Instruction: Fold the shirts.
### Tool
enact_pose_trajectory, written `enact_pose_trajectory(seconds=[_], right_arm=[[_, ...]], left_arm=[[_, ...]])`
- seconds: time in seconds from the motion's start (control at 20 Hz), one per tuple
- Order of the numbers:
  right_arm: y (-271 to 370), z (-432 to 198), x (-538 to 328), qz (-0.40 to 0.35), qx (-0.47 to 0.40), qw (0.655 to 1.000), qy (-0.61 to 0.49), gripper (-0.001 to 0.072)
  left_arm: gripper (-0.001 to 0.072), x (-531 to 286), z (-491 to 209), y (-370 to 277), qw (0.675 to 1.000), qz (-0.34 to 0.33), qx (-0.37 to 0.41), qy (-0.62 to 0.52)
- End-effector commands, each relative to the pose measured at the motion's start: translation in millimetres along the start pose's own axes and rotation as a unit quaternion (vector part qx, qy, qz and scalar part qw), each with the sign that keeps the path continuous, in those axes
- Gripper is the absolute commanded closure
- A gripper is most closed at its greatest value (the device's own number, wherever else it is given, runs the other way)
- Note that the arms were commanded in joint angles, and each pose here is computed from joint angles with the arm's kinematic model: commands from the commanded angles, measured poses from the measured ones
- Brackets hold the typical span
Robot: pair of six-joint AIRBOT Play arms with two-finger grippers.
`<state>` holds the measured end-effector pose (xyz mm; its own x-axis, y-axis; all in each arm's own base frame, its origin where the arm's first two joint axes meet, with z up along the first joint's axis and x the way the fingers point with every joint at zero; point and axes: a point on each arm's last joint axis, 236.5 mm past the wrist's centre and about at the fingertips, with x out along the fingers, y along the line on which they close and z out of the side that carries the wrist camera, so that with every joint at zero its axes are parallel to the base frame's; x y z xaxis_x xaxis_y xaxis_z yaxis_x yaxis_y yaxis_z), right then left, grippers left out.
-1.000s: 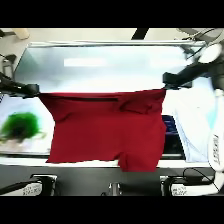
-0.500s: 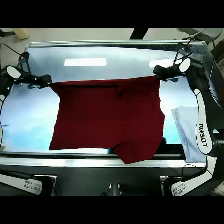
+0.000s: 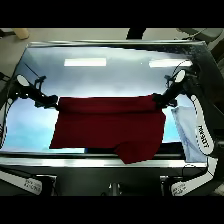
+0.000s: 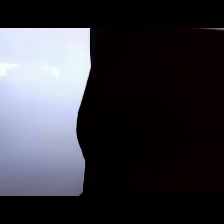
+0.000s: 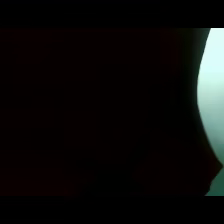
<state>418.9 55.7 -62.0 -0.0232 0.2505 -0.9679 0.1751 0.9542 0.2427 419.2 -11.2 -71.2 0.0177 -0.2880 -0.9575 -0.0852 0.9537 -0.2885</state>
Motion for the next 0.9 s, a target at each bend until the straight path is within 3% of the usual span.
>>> enact_pose_trajectory(seconds=[0.0,0.1,0.15,0.35,0.65,0.85], right_arm=[[12.8,-13.6,17.7,0.022,0.049,0.998,0.017,0.0679],[11.9,-10.4,-5.5,0.022,0.038,0.999,0.005,0.0305],[7.4,-13.6,-23.9,0.020,0.025,0.999,0.005,0.0254],[-51.6,-62.0,-78.5,-0.003,0.055,0.998,0.037,0.0244],[-52.0,-124.7,-30.4,0.024,0.061,0.998,0.024,0.0256],[-52.2,-133.0,-22.9,0.028,0.057,0.997,0.037,0.0256]], left_arm=[[0.0591,16.0,-29.6,-4.9,0.998,-0.014,-0.019,0.059],[0.0231,-4.2,-25.9,-5.9,0.998,-0.022,-0.017,0.058],[0.0173,-19.3,-23.3,-2.6,0.998,-0.024,-0.017,0.055],[0.0185,-68.6,-50.6,29.4,0.998,-0.017,-0.050,0.031],[0.0185,6.0,-192.7,46.5,0.992,-0.007,-0.099,0.082],[0.0186,25.6,-199.7,35.2,0.991,-0.030,-0.113,0.063]])
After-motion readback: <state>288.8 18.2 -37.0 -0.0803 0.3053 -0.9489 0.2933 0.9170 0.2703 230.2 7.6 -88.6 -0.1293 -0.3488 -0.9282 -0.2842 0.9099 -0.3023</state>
